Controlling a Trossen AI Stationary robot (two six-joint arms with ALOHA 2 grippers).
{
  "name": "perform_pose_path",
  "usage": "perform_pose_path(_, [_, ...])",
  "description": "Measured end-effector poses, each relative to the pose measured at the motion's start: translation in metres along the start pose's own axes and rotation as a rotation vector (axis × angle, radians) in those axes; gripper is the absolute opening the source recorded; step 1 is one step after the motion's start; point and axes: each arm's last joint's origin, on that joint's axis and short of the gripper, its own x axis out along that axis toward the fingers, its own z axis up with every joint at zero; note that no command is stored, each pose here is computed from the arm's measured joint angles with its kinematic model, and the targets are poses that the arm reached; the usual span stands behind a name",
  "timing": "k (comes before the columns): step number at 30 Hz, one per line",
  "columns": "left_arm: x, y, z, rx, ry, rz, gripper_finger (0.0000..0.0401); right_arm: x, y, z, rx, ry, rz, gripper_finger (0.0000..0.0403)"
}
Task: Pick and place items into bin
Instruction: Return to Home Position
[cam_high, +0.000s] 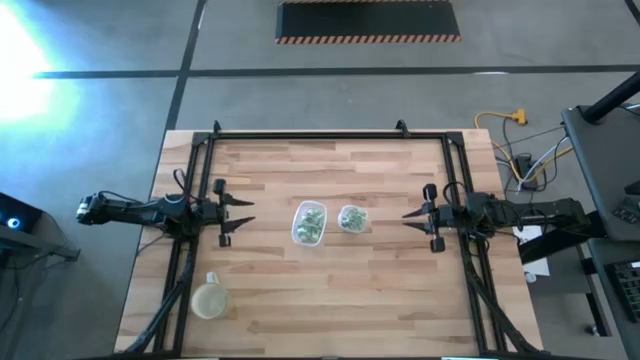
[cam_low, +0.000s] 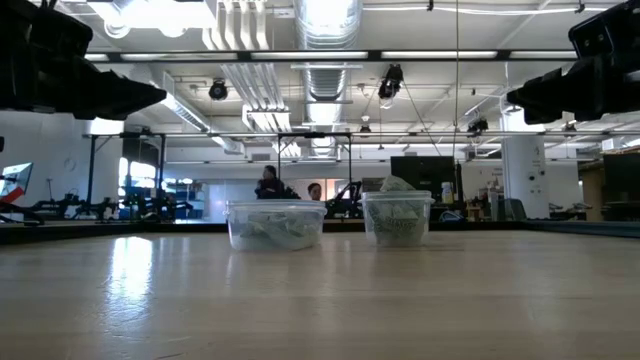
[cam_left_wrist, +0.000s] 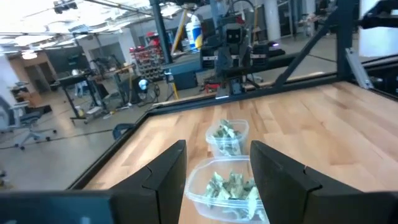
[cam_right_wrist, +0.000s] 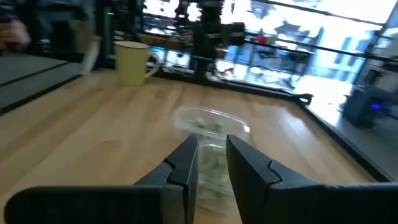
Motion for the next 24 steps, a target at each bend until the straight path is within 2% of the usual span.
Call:
perform_pose_path(5, [-0.002, 0.002, 0.002, -0.007, -0.018, 0.044, 0.0162, 0.000, -0.004, 0.001, -0.001, 0.000, -0.126, 0.0073])
perform_pose_path(13, [-0.002, 0.006, 0.002, -0.004, -0.026, 0.094, 0.0162, 0.000, -0.004, 0.001, -0.018, 0.003, -0.142, 0.0072])
perform_pose_path(22, [-0.001, 0.014, 0.000, -0.017, -0.006, 0.172, 0.0162, -0.001, -0.014, 0.000, 0.007, 0.013, -0.231, 0.0072])
perform_pose_path(24, [-0.001, 0.014, 0.000, -0.023, -0.003, 0.175, 0.0162, -0.001, -0.014, 0.000, 0.007, 0.013, -0.216, 0.0073])
